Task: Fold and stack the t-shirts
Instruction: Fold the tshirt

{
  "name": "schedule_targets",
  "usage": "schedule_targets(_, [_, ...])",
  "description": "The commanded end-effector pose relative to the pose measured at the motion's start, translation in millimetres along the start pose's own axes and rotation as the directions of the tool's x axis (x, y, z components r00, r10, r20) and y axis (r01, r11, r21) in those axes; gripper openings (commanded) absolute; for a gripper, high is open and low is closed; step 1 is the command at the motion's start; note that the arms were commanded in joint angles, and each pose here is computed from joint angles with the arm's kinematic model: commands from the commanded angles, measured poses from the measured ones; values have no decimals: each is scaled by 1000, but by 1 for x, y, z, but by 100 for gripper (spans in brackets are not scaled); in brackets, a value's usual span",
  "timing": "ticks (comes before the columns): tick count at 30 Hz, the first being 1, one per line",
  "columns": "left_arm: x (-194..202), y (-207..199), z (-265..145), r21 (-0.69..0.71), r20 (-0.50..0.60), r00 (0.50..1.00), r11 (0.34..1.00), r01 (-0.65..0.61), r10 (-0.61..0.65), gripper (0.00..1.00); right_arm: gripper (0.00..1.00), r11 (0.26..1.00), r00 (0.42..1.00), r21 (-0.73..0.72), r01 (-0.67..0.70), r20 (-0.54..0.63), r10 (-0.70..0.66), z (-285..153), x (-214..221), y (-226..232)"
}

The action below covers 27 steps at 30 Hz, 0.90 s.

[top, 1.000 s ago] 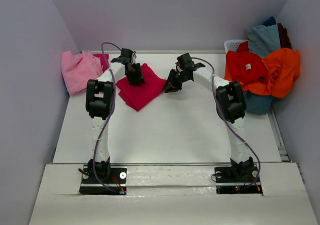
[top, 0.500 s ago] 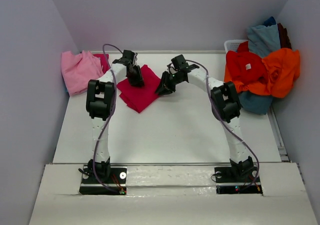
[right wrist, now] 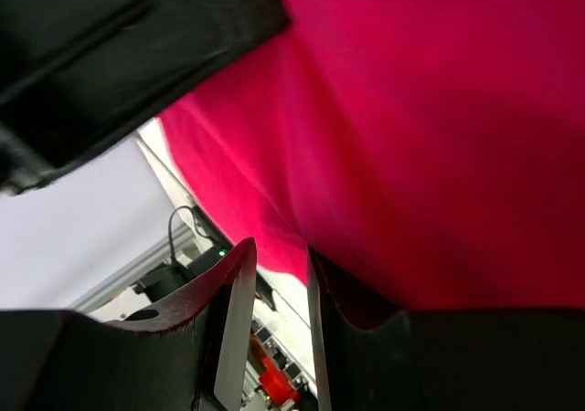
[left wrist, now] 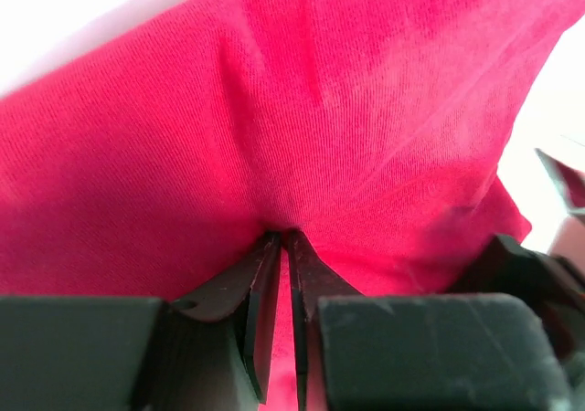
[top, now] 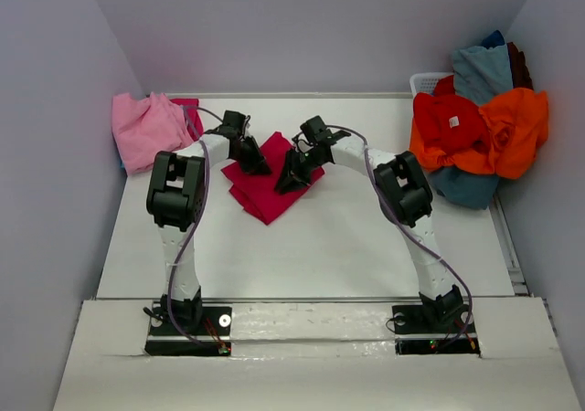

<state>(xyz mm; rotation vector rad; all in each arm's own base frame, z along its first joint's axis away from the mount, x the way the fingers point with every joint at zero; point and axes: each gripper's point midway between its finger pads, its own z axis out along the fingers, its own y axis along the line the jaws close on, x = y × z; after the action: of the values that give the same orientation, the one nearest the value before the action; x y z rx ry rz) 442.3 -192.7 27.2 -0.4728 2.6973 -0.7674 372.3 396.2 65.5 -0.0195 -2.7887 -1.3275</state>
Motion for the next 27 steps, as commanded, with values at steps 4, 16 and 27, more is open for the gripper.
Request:
schedule_targets(4, [10,-2,-14,-38,-9,1000,999,20,-20,23,35,996,1000,87,-5,-25,7,-15,25,-20])
schedule_targets(16, [9,8,-33,-51,7,1000,998,29,-28,19,35,980,998,189,-62,-17,66,-27,32,-58])
schedule_targets(27, [32,13,-51,-40,-14,1000,999,20,-21,19,35,976,995,202,-80,68,68,-56,-18,-64])
